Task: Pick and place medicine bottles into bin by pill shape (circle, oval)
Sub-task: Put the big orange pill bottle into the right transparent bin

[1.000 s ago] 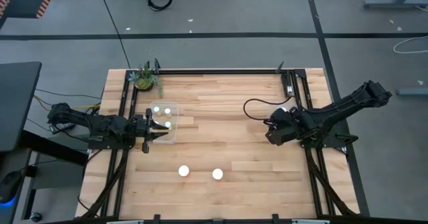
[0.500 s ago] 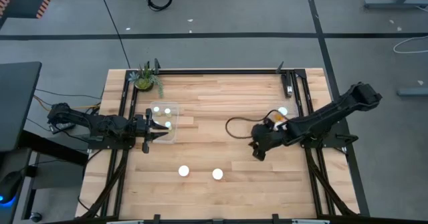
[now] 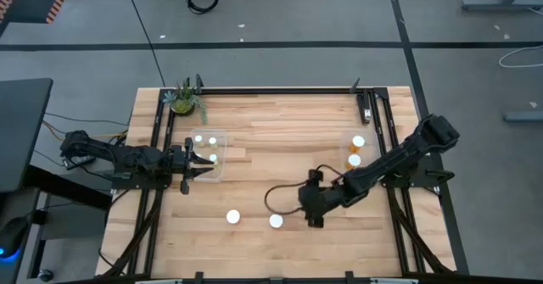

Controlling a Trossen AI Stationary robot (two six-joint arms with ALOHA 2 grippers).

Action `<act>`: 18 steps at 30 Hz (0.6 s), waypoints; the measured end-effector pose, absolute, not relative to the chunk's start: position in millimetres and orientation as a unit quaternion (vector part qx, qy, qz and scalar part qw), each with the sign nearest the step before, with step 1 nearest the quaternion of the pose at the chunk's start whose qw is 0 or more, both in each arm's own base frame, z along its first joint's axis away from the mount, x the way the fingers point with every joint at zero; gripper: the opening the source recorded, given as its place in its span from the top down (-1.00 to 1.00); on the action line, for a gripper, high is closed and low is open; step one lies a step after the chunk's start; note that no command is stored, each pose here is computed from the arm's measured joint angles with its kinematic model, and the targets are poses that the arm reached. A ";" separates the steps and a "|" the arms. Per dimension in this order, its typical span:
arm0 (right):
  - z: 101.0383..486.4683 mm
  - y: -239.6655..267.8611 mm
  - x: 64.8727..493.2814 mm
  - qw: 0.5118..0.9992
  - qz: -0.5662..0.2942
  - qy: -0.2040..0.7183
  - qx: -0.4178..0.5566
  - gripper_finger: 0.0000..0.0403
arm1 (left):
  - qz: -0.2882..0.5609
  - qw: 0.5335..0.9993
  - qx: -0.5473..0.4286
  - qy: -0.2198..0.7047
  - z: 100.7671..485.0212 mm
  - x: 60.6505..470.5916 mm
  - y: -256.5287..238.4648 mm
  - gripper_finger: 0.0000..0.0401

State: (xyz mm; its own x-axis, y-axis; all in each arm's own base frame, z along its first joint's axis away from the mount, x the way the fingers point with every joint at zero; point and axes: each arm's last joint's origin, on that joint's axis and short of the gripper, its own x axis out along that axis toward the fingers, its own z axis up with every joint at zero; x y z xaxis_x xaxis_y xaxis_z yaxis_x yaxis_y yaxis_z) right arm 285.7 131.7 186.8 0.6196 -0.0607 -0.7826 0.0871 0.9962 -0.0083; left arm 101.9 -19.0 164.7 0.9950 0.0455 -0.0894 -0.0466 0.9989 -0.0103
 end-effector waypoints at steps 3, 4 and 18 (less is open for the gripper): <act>193.3 141.0 298.8 0.903 -0.018 0.429 0.001 -0.29 | 0.023 0.999 -0.006 0.045 164.7 101.9 -19.0 0.58; 195.3 143.3 303.1 0.904 -0.012 0.427 -0.002 -0.30 | 0.023 0.999 -0.006 0.044 164.8 101.9 -19.0 0.58; 202.7 157.2 329.8 0.913 0.025 0.407 -0.028 -0.53 | 0.023 0.999 -0.007 0.044 164.8 101.9 -19.0 0.55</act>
